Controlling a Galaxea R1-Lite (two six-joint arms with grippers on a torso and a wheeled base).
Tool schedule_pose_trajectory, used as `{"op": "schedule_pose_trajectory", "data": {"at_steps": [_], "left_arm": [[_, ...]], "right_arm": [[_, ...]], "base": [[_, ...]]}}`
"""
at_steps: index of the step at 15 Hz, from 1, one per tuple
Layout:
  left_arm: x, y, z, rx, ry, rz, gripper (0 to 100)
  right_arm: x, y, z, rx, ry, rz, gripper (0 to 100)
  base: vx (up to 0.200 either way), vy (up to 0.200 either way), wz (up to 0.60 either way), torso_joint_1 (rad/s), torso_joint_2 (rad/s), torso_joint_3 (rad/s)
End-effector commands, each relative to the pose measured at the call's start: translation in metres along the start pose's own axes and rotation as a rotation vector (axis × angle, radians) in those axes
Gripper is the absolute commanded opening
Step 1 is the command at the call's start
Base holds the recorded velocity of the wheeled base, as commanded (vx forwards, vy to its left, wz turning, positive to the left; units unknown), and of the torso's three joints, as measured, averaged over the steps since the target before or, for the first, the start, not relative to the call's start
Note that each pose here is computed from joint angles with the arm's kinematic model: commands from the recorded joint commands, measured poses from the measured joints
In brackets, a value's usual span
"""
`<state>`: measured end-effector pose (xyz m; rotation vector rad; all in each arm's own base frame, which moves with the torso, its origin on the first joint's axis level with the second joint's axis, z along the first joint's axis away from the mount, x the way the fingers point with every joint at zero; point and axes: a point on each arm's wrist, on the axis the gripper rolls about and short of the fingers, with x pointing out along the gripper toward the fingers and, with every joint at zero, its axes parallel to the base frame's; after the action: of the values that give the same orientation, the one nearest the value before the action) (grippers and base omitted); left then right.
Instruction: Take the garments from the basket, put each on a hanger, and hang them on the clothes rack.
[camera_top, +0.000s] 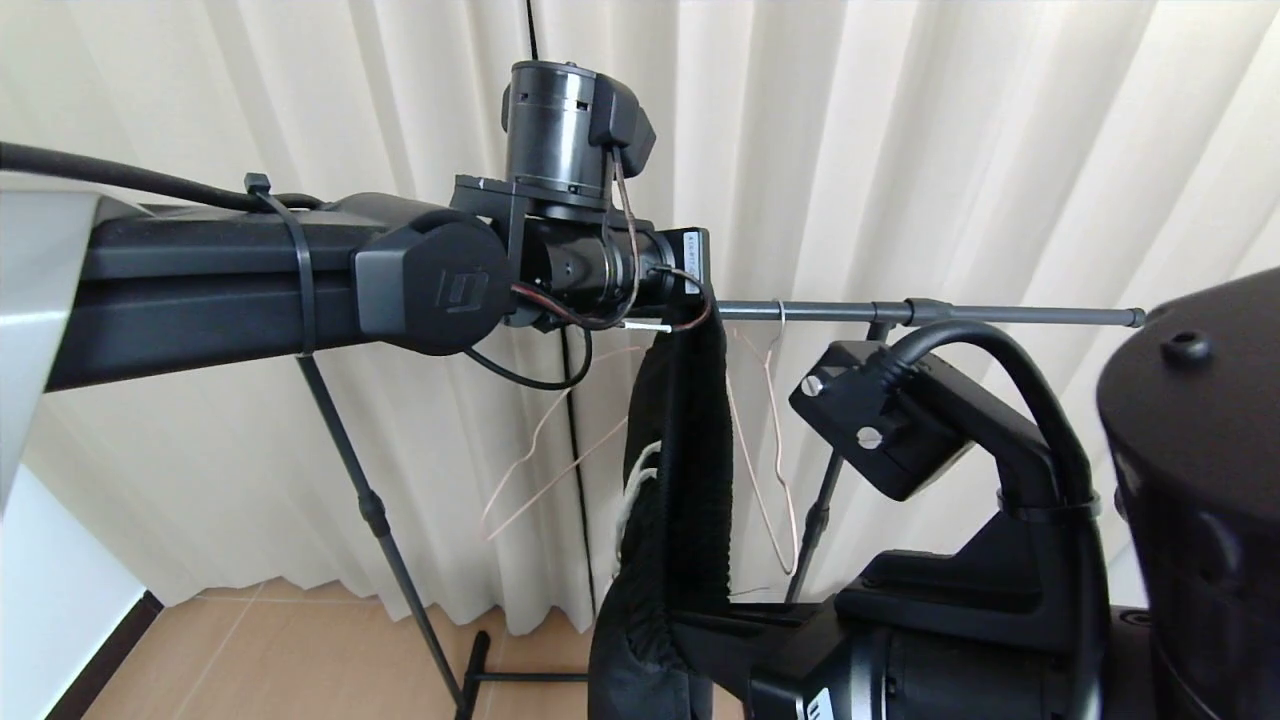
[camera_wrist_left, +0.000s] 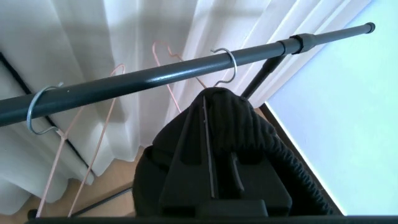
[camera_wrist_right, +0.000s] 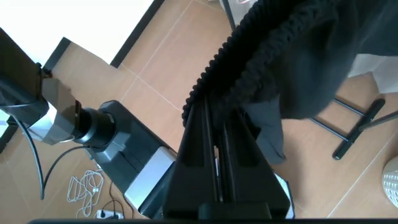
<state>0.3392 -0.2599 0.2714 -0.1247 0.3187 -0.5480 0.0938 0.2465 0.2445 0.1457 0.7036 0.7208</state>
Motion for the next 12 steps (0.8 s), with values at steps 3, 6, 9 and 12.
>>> {"op": "schedule_pose_trajectory", "data": {"at_steps": [3,6,9,12], "left_arm": [[-0.001,0.001,0.0,-0.001,0.002,0.002,0],[-0.011,0.004,0.005,0.001,0.025,0.016,0],[-0.035,0.014,0.012,0.002,0.085,0.054,0],[-0.061,0.017,0.013,0.027,0.159,0.076,0]], "right_arm": [[-0.002,-0.005,-0.001,0.006,-0.001,-0.018,0],[-0.023,-0.034,-0.001,0.022,-0.033,-0.08,0],[-0.034,-0.07,0.007,0.008,-0.05,-0.214,0],[-0.02,-0.103,0.029,0.021,-0.09,-0.354,0]], "base": [[0.0,0.0,0.0,0.0,0.0,0.0],[0.0,0.0,0.0,0.0,0.0,0.0],[0.0,0.0,0.0,0.0,0.0,0.0],[0.0,0.0,0.0,0.0,0.0,0.0]]}}
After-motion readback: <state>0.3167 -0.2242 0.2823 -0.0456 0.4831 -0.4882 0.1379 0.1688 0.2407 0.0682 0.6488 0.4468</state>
